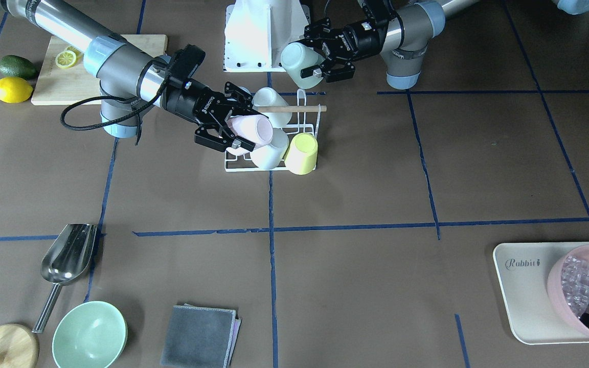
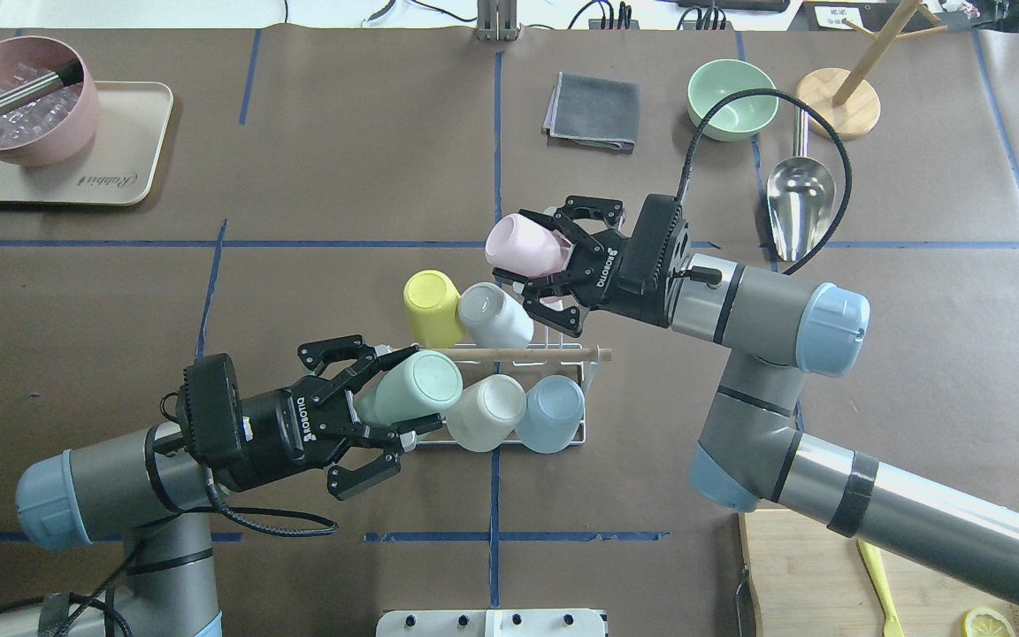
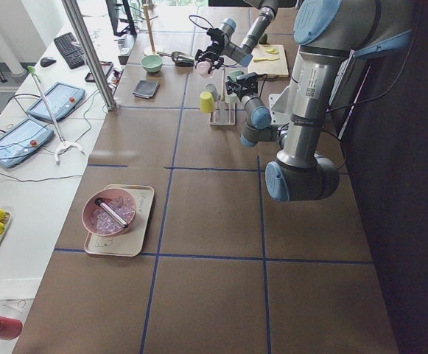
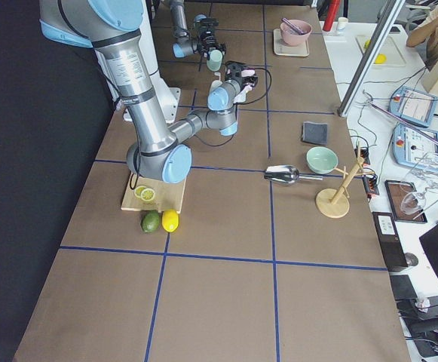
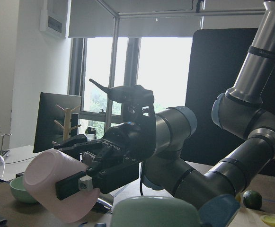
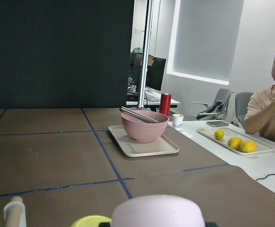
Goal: Place cup on cup holder
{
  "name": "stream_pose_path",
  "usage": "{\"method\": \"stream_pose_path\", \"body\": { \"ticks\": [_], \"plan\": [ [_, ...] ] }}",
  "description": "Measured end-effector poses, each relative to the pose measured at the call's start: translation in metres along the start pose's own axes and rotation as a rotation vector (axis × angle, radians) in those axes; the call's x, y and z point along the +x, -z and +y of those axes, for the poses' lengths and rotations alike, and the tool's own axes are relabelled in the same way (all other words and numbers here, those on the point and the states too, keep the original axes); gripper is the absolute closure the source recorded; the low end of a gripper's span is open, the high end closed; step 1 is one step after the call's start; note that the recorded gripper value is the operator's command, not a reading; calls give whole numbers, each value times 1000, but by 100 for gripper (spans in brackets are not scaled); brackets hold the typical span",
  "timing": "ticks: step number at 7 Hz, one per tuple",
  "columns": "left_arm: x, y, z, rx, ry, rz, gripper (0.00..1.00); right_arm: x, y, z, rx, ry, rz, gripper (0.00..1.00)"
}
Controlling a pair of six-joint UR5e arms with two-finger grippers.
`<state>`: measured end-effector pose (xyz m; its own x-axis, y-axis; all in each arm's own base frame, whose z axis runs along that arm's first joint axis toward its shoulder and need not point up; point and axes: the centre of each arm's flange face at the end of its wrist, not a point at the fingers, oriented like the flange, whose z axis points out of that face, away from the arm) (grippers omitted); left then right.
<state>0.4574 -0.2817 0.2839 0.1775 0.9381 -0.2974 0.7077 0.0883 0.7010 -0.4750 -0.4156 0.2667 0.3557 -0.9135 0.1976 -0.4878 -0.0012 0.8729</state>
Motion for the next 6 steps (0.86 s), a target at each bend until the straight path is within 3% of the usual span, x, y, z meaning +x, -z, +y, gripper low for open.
{"method": "stream_pose_path", "body": {
  "ticks": [6],
  "plan": [
    [0,-13,11,-12,3,-3,93,-18,11,25,15,1,-30,97]
  ]
}}
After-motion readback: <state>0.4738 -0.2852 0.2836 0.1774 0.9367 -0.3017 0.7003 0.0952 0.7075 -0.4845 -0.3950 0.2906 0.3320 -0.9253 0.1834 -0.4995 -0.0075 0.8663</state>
